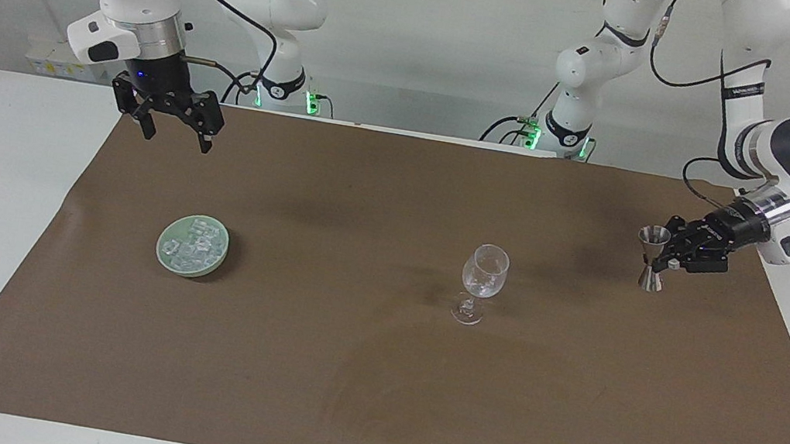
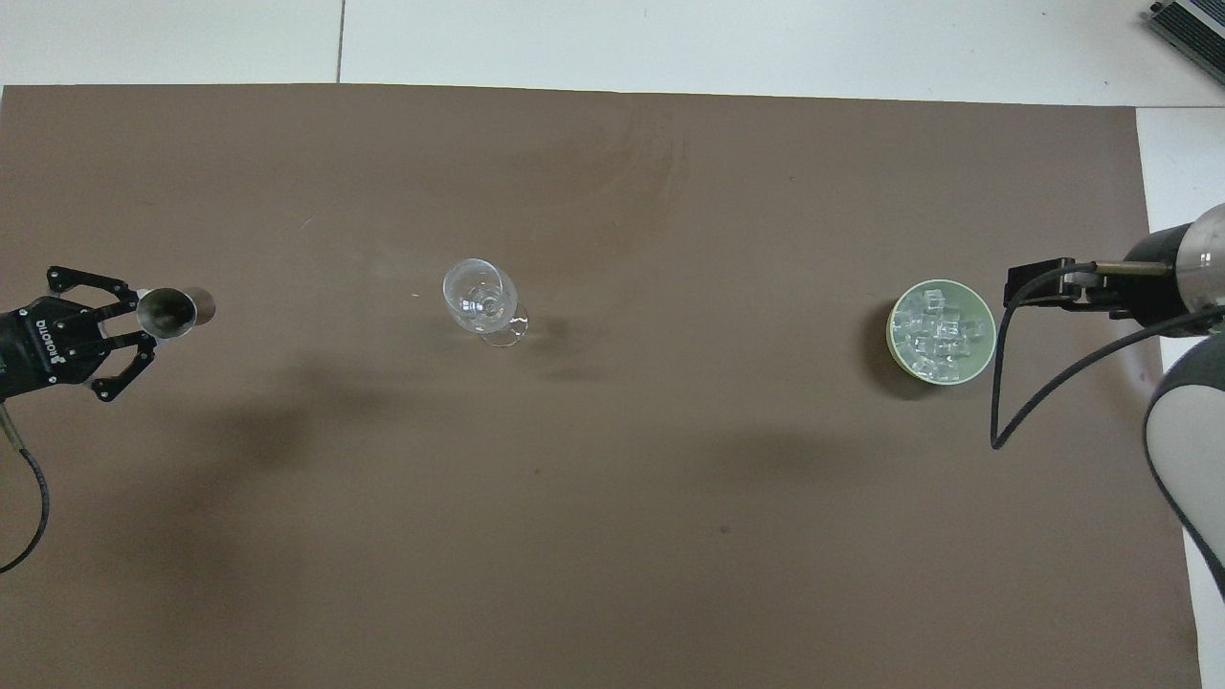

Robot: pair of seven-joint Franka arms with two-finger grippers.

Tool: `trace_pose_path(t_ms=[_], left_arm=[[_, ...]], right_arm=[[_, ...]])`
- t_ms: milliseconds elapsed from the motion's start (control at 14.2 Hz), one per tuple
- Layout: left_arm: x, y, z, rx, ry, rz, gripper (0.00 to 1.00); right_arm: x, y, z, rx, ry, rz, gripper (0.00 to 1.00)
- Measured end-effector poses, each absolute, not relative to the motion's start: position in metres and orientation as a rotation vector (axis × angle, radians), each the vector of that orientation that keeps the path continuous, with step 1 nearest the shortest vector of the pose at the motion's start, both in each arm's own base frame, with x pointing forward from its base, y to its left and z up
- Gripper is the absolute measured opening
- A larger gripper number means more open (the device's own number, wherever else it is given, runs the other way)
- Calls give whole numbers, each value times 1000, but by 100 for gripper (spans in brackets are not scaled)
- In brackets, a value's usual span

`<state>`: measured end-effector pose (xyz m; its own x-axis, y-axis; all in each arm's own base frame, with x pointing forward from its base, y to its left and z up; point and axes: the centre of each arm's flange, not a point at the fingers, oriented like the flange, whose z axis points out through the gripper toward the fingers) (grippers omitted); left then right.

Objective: Pour wine and add ice with both arms

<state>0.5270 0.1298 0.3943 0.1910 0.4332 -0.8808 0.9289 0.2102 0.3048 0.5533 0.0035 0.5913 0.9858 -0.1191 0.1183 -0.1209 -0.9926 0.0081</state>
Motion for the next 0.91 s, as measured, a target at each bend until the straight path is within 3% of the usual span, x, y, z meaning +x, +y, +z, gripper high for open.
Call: trace_pose_path(t_ms=[352, 914], left_arm=[[534, 159, 346, 1261, 1460, -772, 22], [546, 172, 281, 1210, 1456, -978, 22]], right_arm=[[560, -4, 562, 3114, -150, 172, 100], [581, -20, 450, 3108, -109, 169, 100]])
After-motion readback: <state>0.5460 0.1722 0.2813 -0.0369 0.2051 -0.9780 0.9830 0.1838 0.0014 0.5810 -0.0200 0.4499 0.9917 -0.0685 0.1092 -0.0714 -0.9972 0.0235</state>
